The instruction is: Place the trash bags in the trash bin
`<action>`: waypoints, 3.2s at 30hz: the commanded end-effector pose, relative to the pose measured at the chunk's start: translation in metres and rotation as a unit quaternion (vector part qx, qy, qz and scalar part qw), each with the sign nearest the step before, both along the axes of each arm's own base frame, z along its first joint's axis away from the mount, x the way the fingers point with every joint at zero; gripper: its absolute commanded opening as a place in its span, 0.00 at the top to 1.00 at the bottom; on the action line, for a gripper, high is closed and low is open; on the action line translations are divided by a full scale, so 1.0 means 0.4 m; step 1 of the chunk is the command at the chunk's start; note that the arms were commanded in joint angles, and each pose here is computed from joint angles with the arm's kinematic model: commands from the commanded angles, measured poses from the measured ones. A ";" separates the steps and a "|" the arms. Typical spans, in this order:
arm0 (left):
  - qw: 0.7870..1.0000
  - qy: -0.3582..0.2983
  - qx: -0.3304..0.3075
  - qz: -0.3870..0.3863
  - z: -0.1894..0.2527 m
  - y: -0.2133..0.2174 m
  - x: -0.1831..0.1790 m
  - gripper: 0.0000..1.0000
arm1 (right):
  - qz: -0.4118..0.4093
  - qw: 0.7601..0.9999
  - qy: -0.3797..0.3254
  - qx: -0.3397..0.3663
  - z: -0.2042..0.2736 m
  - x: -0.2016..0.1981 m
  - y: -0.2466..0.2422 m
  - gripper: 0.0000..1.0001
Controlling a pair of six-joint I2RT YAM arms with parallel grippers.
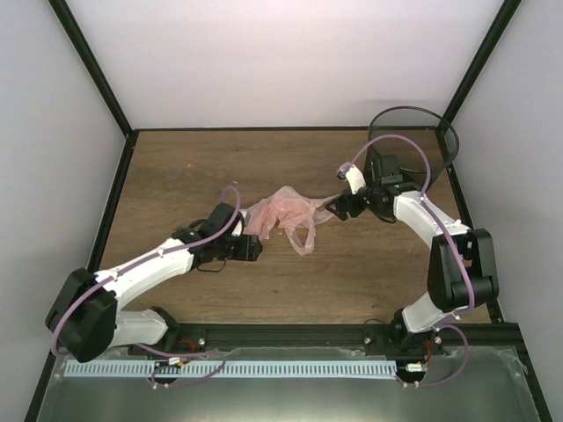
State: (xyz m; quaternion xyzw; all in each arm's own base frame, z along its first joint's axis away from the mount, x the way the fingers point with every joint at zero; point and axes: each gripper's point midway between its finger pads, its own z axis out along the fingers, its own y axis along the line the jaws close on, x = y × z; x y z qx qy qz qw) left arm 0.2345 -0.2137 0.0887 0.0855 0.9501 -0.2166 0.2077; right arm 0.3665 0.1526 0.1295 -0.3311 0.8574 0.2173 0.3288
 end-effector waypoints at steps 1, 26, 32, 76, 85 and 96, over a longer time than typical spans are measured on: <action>1.000 -0.011 0.007 0.024 -0.025 -0.009 0.040 0.29 | 0.024 0.999 -0.030 0.019 0.023 0.041 0.026 0.12; 0.995 -0.001 0.094 0.030 0.058 0.064 0.095 0.43 | 0.188 0.982 0.014 0.020 0.005 -0.358 0.148 0.13; 0.995 -0.053 -0.009 -0.080 0.150 -0.057 -0.008 0.45 | 0.163 0.987 -0.011 0.007 -0.017 -0.352 0.123 0.09; 0.980 0.051 -0.120 0.147 -0.109 -0.096 0.106 0.46 | 0.158 0.985 0.067 -0.030 -0.146 -0.329 0.120 0.96; 0.984 0.050 -0.163 0.049 -0.099 -0.194 0.084 0.58 | 0.164 0.984 0.068 -0.024 -0.141 -0.334 0.124 0.96; 0.989 0.049 -0.112 0.088 -0.147 -0.144 0.081 0.72 | 0.164 0.984 0.059 -0.025 -0.134 -0.333 0.123 0.96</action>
